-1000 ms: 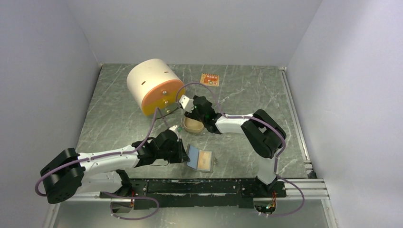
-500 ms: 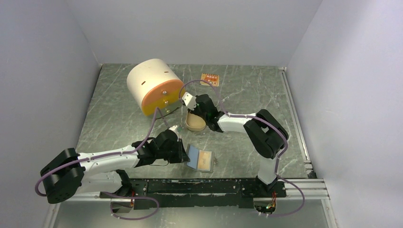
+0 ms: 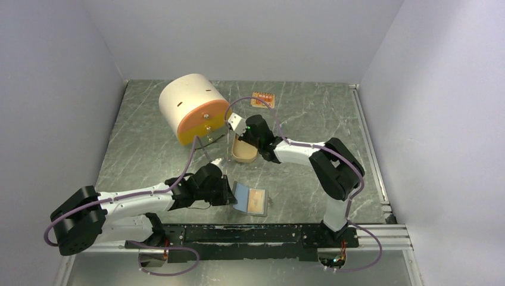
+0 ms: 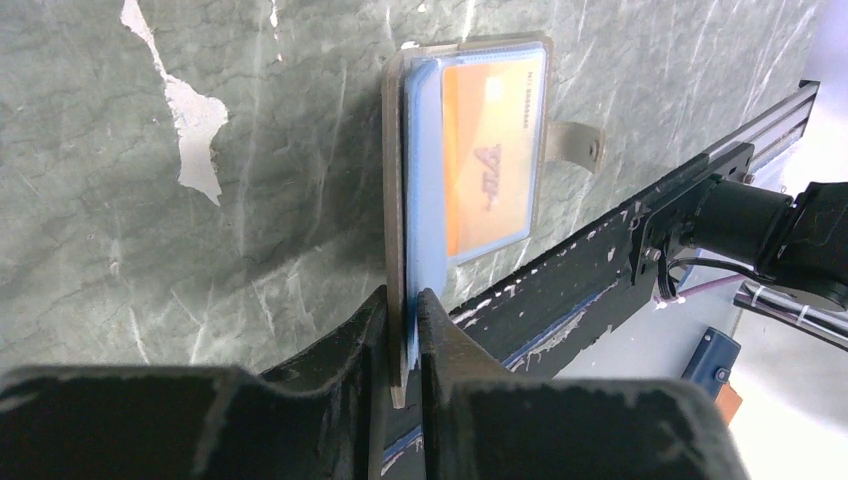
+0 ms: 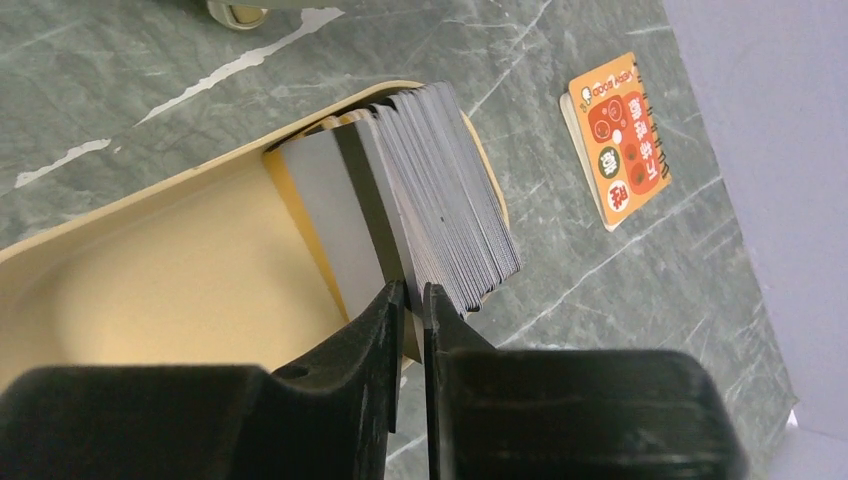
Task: Put the credit cards into the card holder
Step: Pick up the credit card from the storage box.
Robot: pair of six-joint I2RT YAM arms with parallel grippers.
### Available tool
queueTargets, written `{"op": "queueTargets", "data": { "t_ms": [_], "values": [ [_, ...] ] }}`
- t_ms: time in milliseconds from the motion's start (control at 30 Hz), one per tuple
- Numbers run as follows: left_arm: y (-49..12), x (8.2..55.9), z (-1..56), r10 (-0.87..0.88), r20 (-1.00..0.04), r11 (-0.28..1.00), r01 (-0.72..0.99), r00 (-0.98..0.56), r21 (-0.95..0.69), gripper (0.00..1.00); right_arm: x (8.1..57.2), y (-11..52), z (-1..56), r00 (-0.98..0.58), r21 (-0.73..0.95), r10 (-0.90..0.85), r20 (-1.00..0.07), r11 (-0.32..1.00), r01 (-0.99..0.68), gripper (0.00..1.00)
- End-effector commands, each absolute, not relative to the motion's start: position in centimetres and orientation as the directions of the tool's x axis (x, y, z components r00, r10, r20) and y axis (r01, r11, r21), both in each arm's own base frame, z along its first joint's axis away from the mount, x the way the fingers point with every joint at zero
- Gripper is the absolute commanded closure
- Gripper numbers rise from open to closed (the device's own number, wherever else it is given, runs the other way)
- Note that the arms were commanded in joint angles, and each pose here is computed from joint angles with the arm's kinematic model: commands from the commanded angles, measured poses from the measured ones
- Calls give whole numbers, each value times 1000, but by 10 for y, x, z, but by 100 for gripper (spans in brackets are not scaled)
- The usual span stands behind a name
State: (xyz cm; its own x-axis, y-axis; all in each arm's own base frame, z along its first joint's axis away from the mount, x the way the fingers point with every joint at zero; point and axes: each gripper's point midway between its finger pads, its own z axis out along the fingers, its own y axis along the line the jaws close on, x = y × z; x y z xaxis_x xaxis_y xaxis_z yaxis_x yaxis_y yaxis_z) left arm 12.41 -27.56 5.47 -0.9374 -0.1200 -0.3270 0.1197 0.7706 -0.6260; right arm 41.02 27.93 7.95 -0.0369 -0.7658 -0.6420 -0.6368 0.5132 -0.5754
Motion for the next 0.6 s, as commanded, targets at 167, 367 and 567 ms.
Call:
{"op": "queueTargets", "data": {
  "t_ms": [167,367,567],
  "values": [
    [-274,128,59,-136,-342,767,120,-930,-630,80,408,280,102,-32,-547,-743,-668,520,-656,95],
    [-274,129,58,-135,-344,774,117,-929,-622,81,395,285,100,-48,-491,-736,-675,496,-716,100],
    [-270,131,54,-148,-338,790,94,-930,-606,91,385,284,109,-61,-458,-712,-700,513,-726,100]
  ]
}}
